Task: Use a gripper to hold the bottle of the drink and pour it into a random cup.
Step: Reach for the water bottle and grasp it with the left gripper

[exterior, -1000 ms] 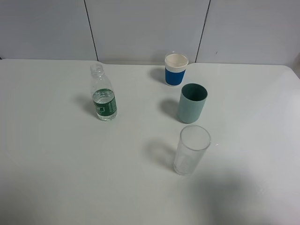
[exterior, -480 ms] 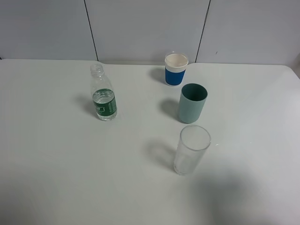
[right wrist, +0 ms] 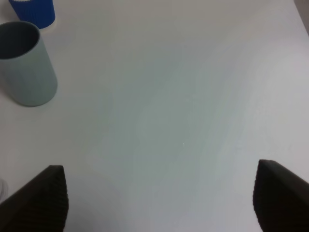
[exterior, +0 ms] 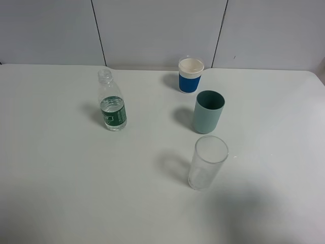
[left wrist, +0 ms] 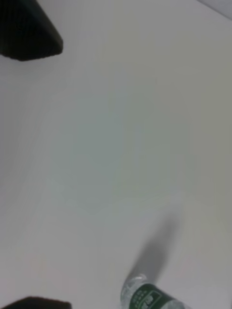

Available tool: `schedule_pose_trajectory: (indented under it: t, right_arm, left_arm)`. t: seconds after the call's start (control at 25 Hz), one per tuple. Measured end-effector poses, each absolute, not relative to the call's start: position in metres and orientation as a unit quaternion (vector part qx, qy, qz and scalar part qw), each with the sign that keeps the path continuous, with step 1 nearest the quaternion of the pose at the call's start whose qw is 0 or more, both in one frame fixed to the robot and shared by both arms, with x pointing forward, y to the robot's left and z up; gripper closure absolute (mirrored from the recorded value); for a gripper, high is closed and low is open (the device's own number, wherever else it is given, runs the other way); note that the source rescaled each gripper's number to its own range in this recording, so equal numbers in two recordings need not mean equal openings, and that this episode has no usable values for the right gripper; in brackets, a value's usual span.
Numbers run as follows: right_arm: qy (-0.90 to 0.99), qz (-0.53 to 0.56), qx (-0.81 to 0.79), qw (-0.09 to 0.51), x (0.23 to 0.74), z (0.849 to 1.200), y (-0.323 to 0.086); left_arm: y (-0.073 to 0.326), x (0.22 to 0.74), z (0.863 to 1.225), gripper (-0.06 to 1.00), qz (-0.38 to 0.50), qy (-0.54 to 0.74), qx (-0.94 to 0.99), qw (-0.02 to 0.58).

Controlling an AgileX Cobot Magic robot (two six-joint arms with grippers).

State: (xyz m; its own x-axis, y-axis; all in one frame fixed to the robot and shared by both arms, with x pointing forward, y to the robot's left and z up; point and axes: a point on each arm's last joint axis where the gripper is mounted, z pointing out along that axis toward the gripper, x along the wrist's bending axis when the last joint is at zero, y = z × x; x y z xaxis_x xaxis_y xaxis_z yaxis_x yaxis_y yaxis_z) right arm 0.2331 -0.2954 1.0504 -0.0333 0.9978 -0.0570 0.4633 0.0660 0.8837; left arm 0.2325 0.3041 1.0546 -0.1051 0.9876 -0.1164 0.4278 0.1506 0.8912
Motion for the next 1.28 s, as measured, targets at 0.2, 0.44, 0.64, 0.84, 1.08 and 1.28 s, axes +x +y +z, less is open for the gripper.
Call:
schedule_pose_trajectory:
  t: [0.2, 0.44, 0.64, 0.84, 1.08, 1.28]
  right_arm:
    - [0.625, 0.355, 0.584, 0.377, 0.233, 1.05, -0.295]
    - [0.625, 0.355, 0.584, 0.377, 0.233, 1.05, -0.295]
    - [0.625, 0.355, 0.584, 0.377, 0.233, 1.05, -0.295]
    - [0.625, 0.355, 0.584, 0.377, 0.233, 1.05, -0.295]
    - [0.625, 0.355, 0.584, 0.377, 0.233, 1.05, -0.295]
    - [0.625, 0.355, 0.584, 0.377, 0.233, 1.05, -0.295]
  left_arm:
    - [0.304, 0.237, 1.055, -0.06, 0.351, 0.656, 0.549, 0.382]
    - [0.304, 0.26, 1.08, -0.06, 0.363, 0.638, 0.567, 0.374]
    - [0.305, 0.288, 1.092, -0.06, 0.362, 0.617, 0.617, 0.329]
    - [0.305, 0.312, 1.091, -0.06, 0.355, 0.597, 0.659, 0.29]
    - [0.299, 0.342, 1.084, -0.06, 0.326, 0.575, 0.7, 0.271]
    - [0.291, 0.363, 1.073, -0.06, 0.303, 0.546, 0.743, 0.242]
